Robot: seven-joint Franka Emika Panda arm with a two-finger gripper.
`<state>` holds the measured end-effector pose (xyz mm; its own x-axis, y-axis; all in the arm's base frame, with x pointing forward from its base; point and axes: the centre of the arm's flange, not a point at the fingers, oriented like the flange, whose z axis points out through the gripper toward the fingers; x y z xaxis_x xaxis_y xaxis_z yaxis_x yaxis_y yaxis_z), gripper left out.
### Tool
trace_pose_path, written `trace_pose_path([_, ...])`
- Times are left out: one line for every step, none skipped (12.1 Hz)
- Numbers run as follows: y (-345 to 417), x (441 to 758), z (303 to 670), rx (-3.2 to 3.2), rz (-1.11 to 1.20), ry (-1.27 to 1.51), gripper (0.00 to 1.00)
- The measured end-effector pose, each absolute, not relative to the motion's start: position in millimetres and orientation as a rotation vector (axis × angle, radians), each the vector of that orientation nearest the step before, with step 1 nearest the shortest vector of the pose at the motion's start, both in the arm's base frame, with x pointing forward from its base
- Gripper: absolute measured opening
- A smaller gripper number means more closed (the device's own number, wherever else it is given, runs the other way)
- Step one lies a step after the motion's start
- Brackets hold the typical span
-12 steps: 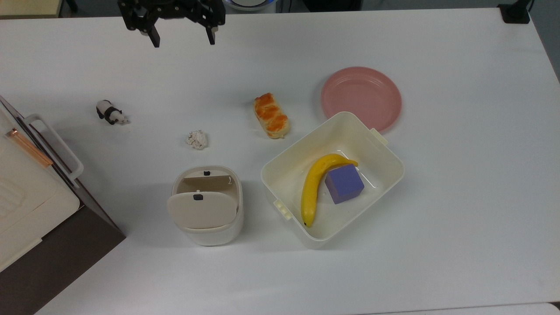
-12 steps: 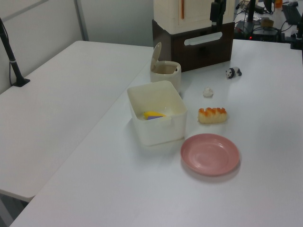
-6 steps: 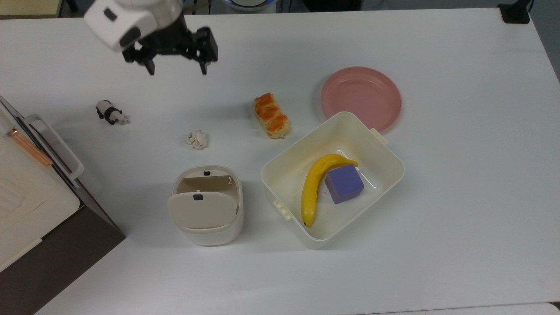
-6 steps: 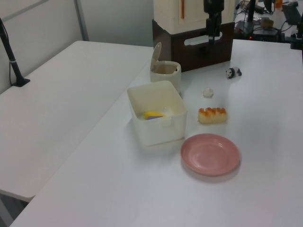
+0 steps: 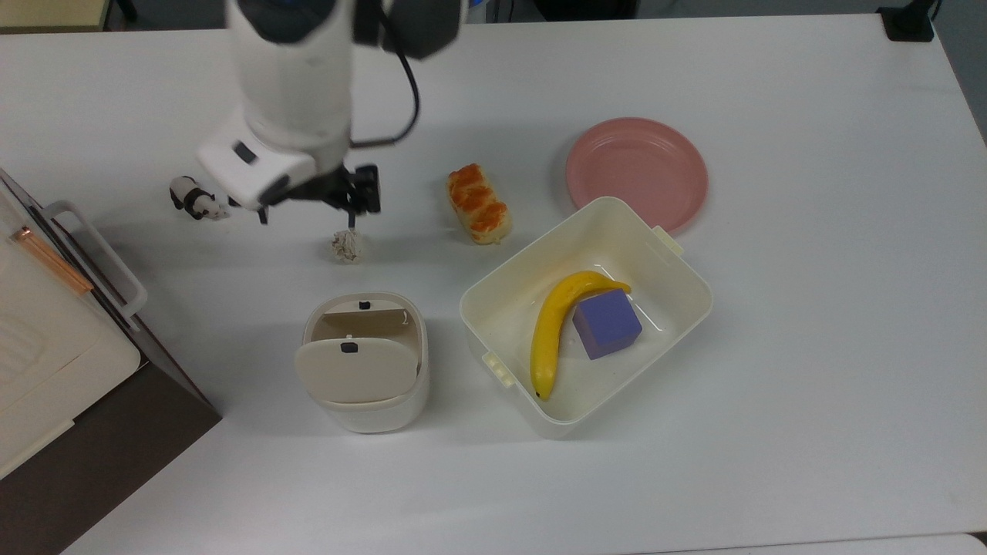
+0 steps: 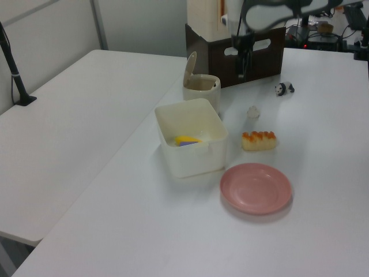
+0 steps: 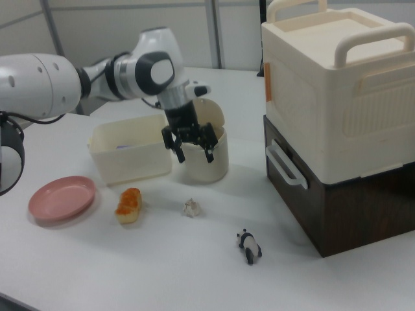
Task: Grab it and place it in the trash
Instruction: 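Lower the gripper onto the crumpled white paper ball and close it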
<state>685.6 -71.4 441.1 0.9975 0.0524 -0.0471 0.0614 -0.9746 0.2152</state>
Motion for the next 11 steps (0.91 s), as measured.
trace_pose_path([-59.6,685.8,418.4,2.881,-0.043,0.088,1.0])
trace_pose_path([-47.0,683.2,398.6,2.851,-0.038,0.102,1.0])
trace_pose_path([-37.8,679.8,385.2,2.837,-0.046,0.114,1.0])
trace_pose_path([-34.1,676.6,377.4,2.827,-0.062,0.129,1.0])
trace_pose_path([-34.6,674.0,372.0,2.813,-0.078,0.142,1.0])
trace_pose_path([-34.8,671.3,366.6,2.803,-0.095,0.152,1.0])
trace_pose_path([-35.0,667.9,359.4,2.786,-0.116,0.169,0.96])
trace_pose_path([-35.5,665.1,353.6,2.772,-0.133,0.182,0.95])
trace_pose_path([-35.9,662.1,347.0,2.757,-0.146,0.198,0.95])
trace_pose_path([-35.8,659.4,339.5,2.746,-0.149,0.207,0.95])
trace_pose_path([-35.7,656.5,332.0,2.729,-0.148,0.209,0.94])
